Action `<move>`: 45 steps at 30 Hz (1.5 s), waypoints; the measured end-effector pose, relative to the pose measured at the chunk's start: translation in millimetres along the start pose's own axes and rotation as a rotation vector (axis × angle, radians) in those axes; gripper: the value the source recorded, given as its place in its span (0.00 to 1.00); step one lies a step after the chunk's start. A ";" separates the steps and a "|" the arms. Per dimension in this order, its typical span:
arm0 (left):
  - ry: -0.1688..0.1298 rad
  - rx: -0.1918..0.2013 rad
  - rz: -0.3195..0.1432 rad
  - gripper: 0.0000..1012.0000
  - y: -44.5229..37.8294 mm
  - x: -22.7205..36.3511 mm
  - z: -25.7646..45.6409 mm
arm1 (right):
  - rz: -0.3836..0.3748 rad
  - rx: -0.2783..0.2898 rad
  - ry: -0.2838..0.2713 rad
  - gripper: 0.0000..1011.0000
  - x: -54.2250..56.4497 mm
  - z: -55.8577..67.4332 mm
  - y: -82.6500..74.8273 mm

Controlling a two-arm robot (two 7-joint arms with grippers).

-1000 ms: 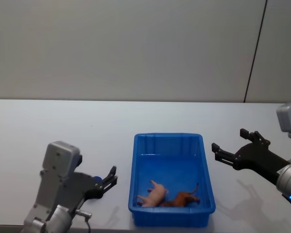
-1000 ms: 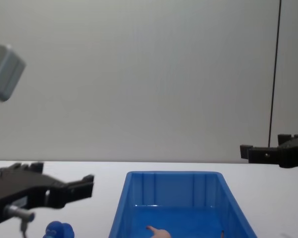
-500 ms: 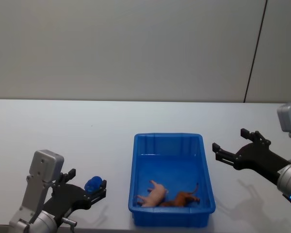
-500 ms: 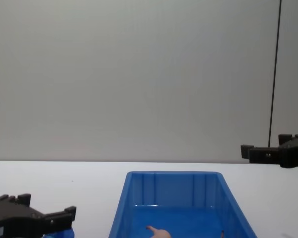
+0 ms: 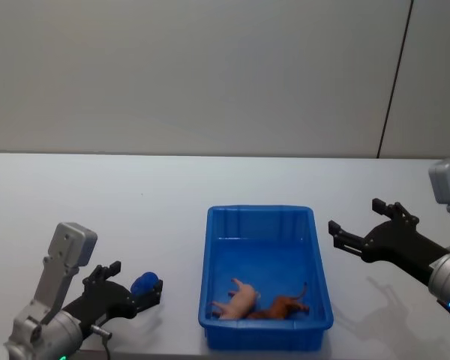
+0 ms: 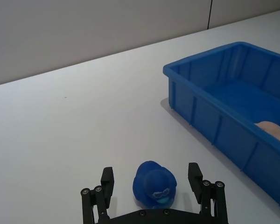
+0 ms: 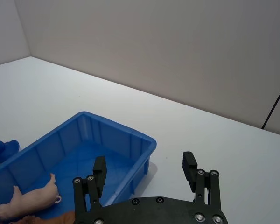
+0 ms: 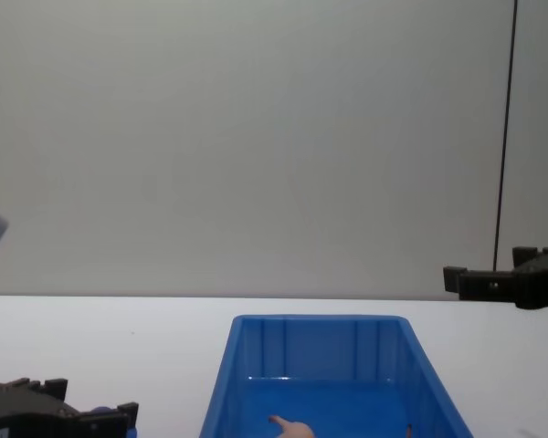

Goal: Pick up the two dolls from the table and place them into the box.

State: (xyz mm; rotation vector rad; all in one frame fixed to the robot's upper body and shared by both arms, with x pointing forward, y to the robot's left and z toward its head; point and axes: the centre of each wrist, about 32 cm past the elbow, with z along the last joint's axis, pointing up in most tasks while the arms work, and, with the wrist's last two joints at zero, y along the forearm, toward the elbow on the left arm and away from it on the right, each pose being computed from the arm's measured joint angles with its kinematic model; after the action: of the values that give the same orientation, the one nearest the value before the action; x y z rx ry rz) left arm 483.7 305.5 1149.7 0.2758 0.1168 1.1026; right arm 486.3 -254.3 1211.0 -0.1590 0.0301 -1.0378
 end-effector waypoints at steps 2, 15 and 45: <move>-0.003 0.011 -0.016 0.99 -5.1 5.7 -0.2 | 0.000 0.000 0.000 0.99 0.0 0.0 0.0; -0.006 0.074 -0.085 0.99 -25.9 25.2 1.3 | 0.000 0.000 0.000 0.99 0.0 0.0 0.0; -0.084 0.099 -0.150 0.48 -36.1 24.7 36.3 | 0.000 0.000 0.000 0.99 -0.1 0.0 0.0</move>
State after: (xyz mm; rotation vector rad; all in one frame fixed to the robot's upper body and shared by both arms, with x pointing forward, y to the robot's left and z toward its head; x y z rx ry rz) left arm 534.2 306.5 1175.6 0.3955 0.1158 0.9359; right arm 486.3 -254.3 1211.1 -0.1590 0.0301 -1.0378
